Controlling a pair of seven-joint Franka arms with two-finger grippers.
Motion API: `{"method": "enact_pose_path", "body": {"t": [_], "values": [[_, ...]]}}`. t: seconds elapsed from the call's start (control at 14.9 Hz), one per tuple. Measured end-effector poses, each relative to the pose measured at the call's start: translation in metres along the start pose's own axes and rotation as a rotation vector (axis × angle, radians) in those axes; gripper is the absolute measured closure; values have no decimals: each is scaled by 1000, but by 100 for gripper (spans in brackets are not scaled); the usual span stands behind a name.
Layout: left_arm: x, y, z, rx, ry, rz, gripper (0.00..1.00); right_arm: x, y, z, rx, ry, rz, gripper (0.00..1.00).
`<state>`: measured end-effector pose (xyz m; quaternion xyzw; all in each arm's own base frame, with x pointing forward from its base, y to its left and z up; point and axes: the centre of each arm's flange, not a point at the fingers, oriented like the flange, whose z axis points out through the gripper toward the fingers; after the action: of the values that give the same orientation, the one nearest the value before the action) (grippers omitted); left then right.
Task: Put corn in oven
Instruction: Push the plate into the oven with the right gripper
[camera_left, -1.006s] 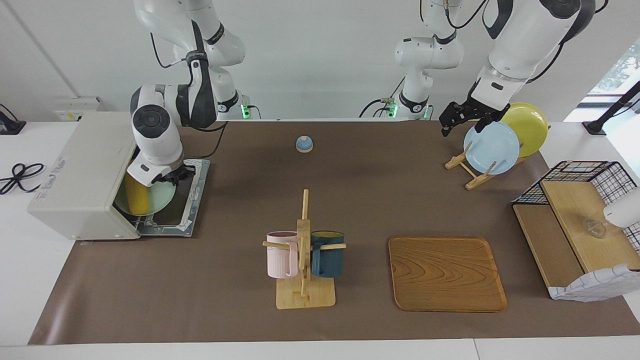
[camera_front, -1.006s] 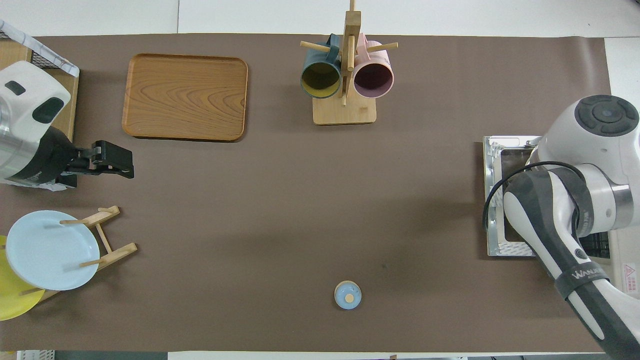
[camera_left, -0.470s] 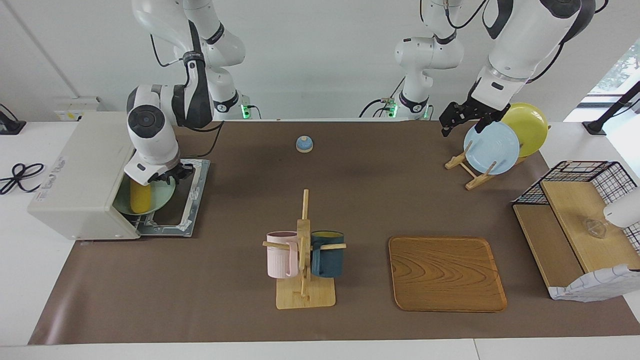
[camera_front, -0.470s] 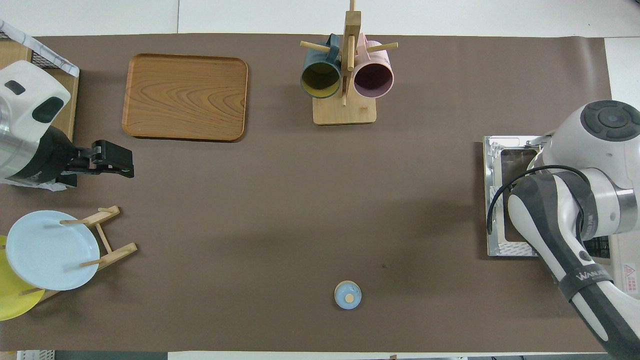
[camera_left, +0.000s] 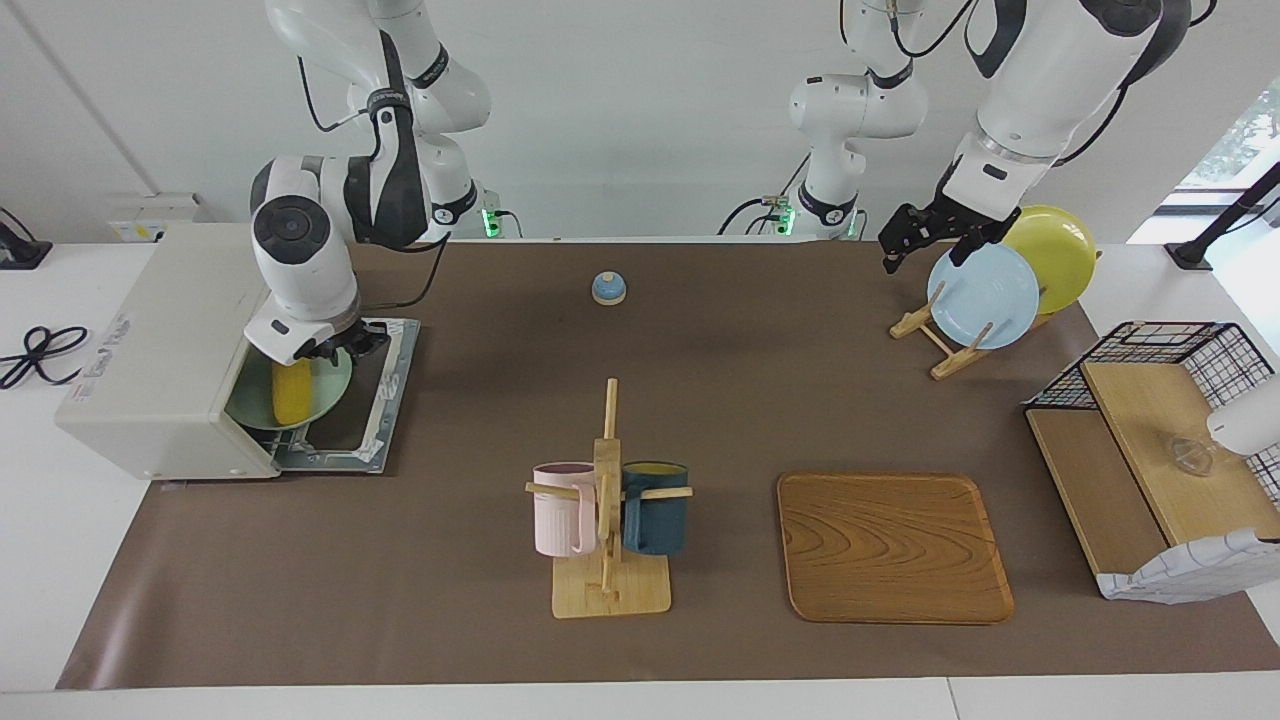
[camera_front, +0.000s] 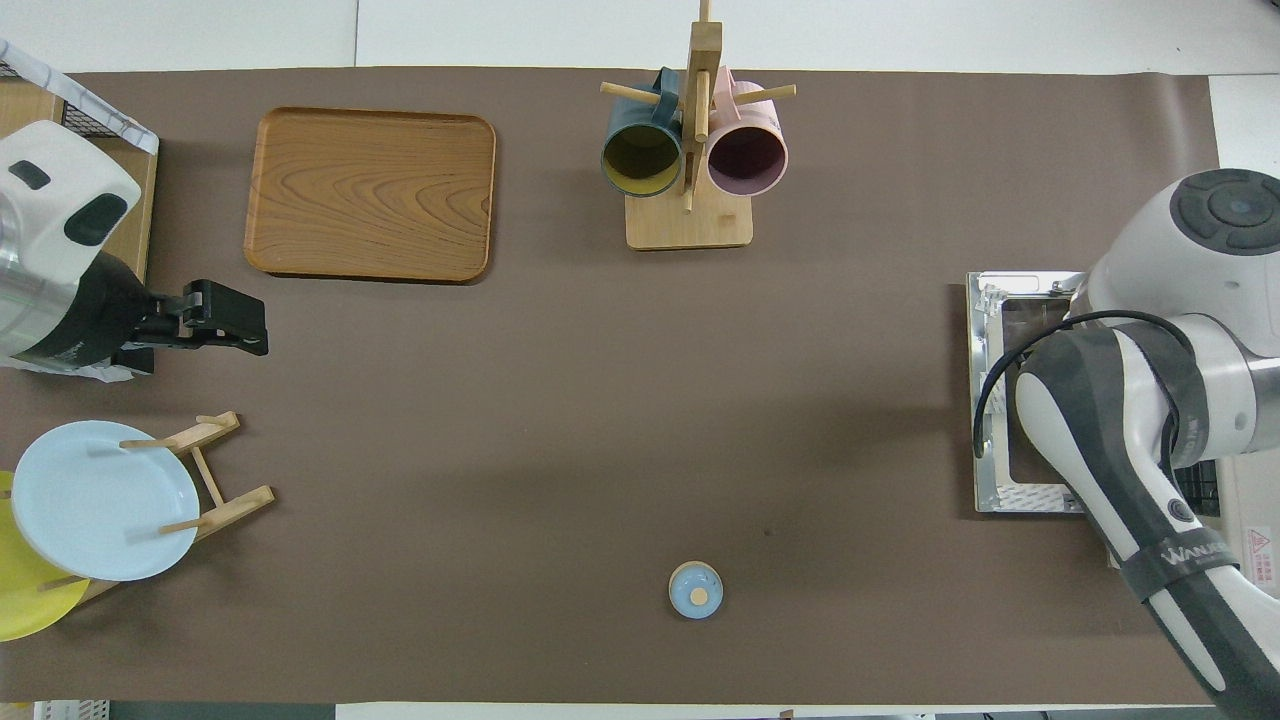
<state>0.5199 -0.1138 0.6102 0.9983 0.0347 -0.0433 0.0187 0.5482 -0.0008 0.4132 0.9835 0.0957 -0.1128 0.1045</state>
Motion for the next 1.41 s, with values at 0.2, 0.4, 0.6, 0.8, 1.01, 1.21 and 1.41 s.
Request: {"method": "enact_pose_path", "body": {"t": [0.2,0.4,0.6,0.8,1.01,1.21,1.41], "values": [[0,0,0,0,0,0,0,11,-25,-19,45,68,41,86],[0,0,0,0,0,0,0,24,-62,11,53,126,84,99],[0,0,0,0,0,0,0,29,-84,60,58,114,100,99],[0,0,0,0,0,0,0,33,-81,79,59,93,107,99],[0,0,0,0,0,0,0,34,-75,86,61,86,117,99],[0,0,0,0,0,0,0,33,-70,96,63,72,127,99],[0,0,0,0,0,0,0,33,-71,107,43,53,112,99]]}}
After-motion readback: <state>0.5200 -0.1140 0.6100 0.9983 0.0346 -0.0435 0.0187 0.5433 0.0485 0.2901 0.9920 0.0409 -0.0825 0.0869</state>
